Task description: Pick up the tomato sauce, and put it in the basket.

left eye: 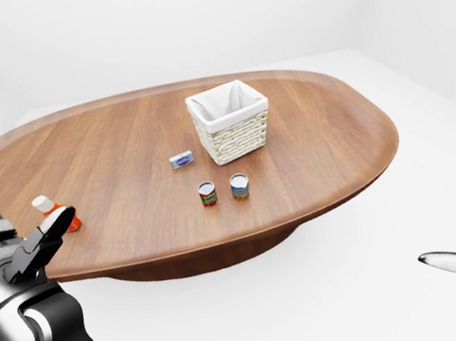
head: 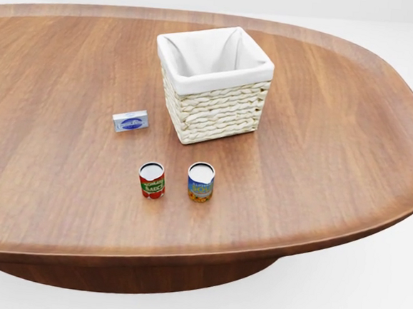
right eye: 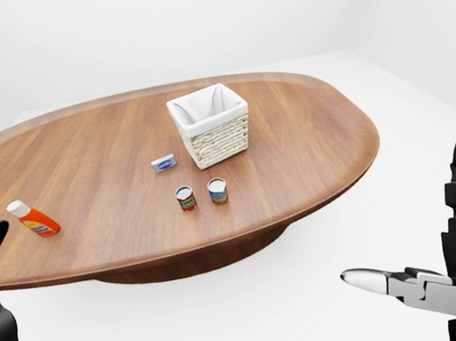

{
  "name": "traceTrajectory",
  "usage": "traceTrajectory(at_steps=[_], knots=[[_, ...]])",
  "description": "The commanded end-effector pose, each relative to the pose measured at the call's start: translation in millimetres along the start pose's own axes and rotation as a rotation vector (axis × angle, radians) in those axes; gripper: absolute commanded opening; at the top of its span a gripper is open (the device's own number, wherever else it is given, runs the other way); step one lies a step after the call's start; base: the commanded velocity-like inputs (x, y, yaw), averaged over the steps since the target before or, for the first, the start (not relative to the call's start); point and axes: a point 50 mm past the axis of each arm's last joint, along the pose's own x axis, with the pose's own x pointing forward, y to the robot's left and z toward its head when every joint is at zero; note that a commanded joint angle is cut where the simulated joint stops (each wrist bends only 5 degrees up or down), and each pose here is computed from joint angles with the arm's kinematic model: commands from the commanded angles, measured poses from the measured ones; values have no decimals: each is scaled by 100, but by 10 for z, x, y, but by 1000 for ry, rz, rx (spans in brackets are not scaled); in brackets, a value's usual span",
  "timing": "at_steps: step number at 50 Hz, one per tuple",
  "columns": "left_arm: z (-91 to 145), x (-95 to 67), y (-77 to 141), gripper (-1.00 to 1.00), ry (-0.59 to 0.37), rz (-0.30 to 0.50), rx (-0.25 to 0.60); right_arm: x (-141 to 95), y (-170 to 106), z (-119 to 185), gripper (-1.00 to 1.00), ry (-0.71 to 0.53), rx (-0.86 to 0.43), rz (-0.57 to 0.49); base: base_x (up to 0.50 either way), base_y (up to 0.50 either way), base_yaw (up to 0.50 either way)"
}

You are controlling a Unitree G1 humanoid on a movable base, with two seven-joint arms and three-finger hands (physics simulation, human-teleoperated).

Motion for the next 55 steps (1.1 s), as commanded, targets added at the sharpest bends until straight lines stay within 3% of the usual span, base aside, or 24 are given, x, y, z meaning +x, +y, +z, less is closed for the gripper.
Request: traceTrajectory(at_steps=[1, 51, 55], knots=[[-4, 3, -7, 100, 1, -2, -1, 15, 18, -1, 100, -3, -10, 8, 43, 0, 0], [-24, -6, -7, 100, 7, -8, 8, 6, 31, -44, 100, 18, 2, 15, 43, 0, 0], [-72, -28, -43, 100, 25, -38, 19, -8, 18, -37, 100, 18, 13, 8, 37, 0, 0]])
